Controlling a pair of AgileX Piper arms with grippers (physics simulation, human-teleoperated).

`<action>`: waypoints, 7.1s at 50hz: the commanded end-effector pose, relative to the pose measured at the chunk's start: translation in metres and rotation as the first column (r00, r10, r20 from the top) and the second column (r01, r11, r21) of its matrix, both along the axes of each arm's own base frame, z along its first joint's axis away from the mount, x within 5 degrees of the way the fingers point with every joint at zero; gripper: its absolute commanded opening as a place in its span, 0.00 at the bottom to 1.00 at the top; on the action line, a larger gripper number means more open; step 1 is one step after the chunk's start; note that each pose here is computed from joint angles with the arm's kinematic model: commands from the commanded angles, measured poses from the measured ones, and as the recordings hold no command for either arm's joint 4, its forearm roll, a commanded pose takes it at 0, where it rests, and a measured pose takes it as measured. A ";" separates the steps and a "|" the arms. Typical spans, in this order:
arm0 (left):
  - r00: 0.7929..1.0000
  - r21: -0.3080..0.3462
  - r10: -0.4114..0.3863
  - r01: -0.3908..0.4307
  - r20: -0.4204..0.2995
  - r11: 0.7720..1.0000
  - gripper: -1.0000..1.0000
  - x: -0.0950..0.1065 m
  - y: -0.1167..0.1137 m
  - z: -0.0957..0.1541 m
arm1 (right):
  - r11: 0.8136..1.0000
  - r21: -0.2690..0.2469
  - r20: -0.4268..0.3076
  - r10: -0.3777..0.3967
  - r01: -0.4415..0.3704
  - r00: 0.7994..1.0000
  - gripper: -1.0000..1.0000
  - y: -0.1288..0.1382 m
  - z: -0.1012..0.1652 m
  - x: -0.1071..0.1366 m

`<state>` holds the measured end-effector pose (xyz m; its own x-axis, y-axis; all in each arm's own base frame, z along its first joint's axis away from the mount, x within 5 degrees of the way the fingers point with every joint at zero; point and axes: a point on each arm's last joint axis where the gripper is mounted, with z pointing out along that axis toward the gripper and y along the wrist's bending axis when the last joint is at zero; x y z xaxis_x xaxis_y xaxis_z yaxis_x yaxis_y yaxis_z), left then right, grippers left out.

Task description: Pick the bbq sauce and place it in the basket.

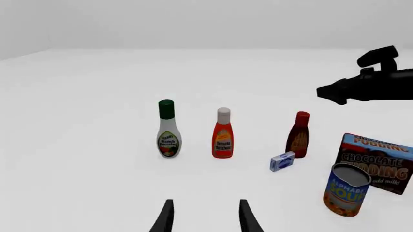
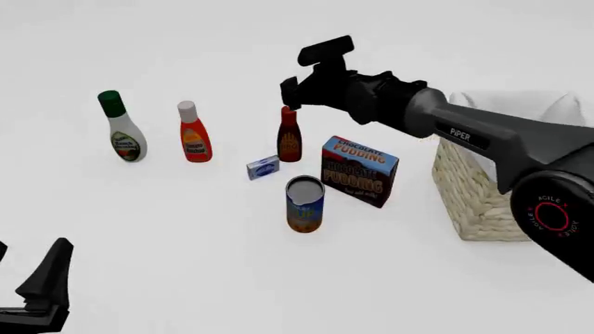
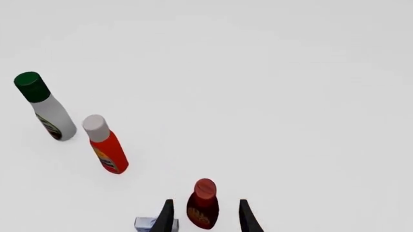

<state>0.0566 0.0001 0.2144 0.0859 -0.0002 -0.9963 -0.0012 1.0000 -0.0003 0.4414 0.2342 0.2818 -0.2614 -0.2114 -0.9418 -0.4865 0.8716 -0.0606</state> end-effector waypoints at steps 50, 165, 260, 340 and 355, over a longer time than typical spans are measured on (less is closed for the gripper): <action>1.000 0.000 0.000 0.000 0.000 1.000 1.00 0.000 0.000 0.000 | 0.998 -0.064 -0.144 -0.017 0.008 0.989 1.00 0.033 -0.113 0.071; 1.000 0.000 0.000 0.000 0.000 1.000 1.00 0.000 0.000 0.000 | 0.993 -0.116 0.146 -0.020 0.038 0.989 0.00 -0.063 0.131 -0.044; 1.000 0.000 0.000 0.000 0.000 1.000 1.00 0.000 0.000 0.000 | 0.840 -0.145 0.229 -0.485 0.523 0.844 0.00 -0.263 0.168 -0.189; 1.000 0.000 0.000 0.000 0.000 1.000 1.00 0.000 0.000 0.000 | 0.775 -0.213 0.003 -0.608 0.595 0.794 0.00 -0.316 0.018 -0.114; 1.000 0.000 0.000 0.000 0.000 1.000 1.00 0.000 0.000 0.000 | 0.774 -0.219 -0.026 -0.613 0.594 0.789 0.00 -0.320 -0.001 -0.104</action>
<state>0.0566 0.0001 0.2144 0.0859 -0.0002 -0.9963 -0.0012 1.0000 -0.0003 0.3316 -0.0841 0.2882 -0.4756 -0.1645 -0.8641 0.1186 0.9614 -0.2484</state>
